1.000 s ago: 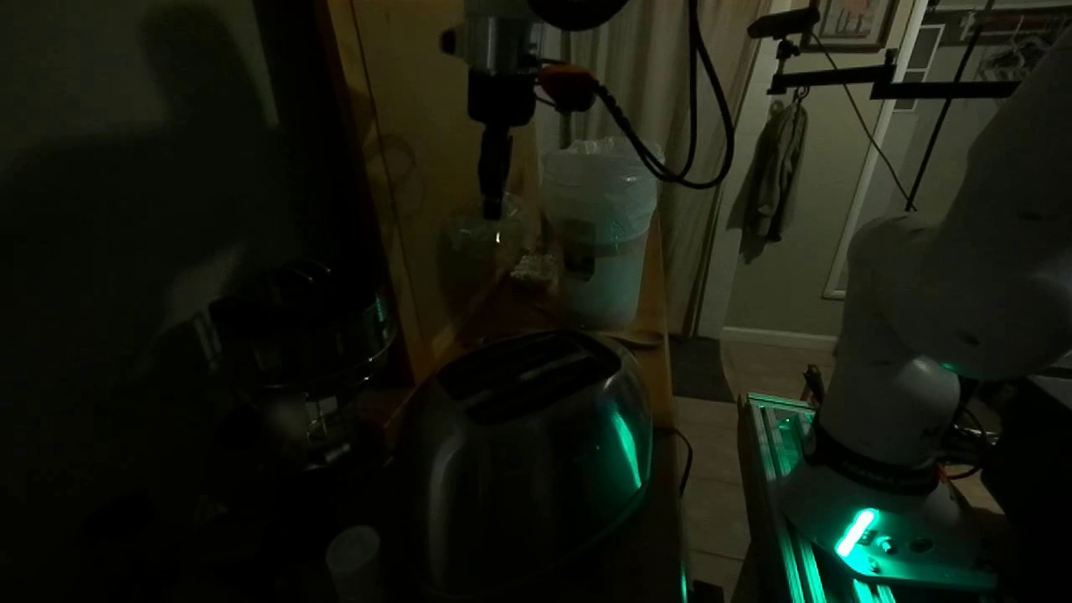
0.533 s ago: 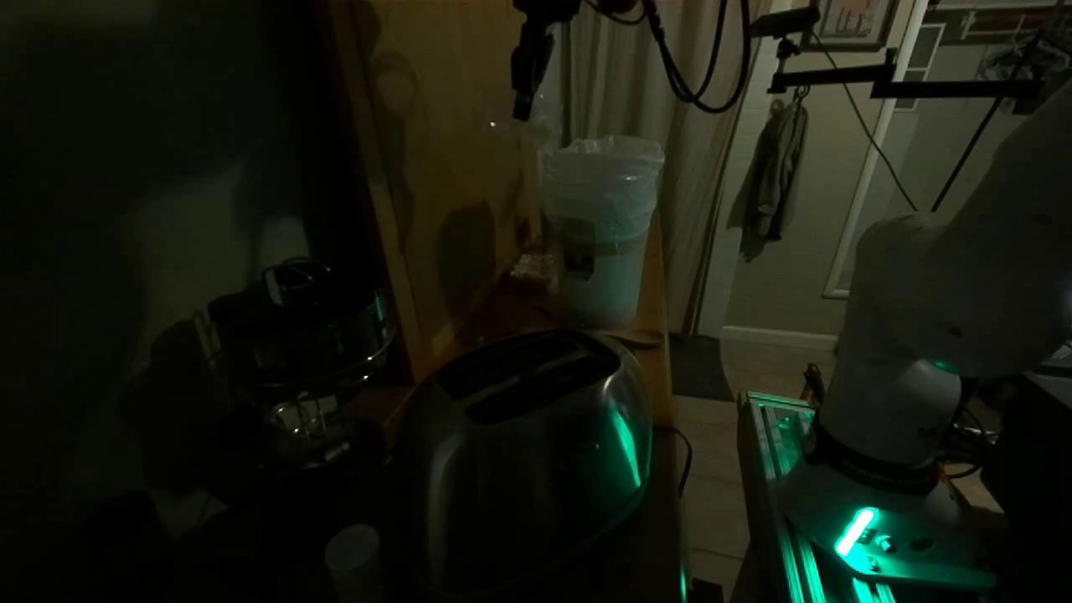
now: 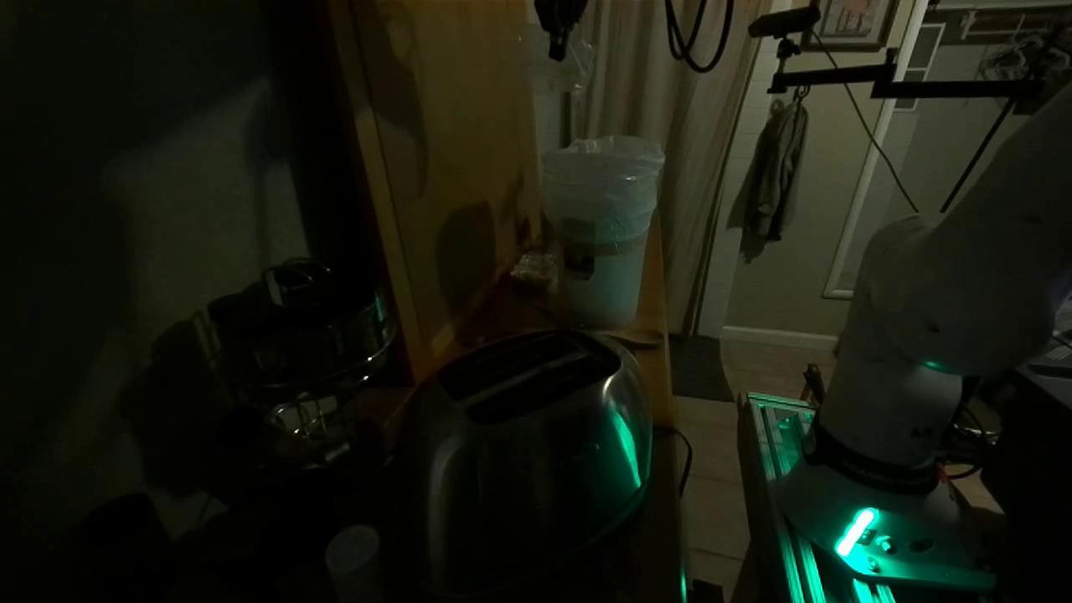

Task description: Put the plastic inside the rubbish bin

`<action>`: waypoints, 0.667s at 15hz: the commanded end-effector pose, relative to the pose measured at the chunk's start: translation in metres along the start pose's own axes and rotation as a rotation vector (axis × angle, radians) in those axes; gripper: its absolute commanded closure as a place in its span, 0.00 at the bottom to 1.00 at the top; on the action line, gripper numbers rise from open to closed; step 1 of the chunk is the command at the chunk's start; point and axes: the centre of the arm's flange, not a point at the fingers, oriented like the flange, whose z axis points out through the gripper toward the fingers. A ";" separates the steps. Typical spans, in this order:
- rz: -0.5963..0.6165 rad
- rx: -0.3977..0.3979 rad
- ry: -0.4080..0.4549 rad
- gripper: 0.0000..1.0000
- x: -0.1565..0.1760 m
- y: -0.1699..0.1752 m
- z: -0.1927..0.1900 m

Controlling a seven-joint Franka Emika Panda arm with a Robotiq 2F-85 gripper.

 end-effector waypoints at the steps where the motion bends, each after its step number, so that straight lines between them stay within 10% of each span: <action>1: 0.070 -0.067 -0.087 1.00 0.011 0.013 0.006; 10: 0.154 -0.072 -0.175 1.00 0.022 0.012 0.037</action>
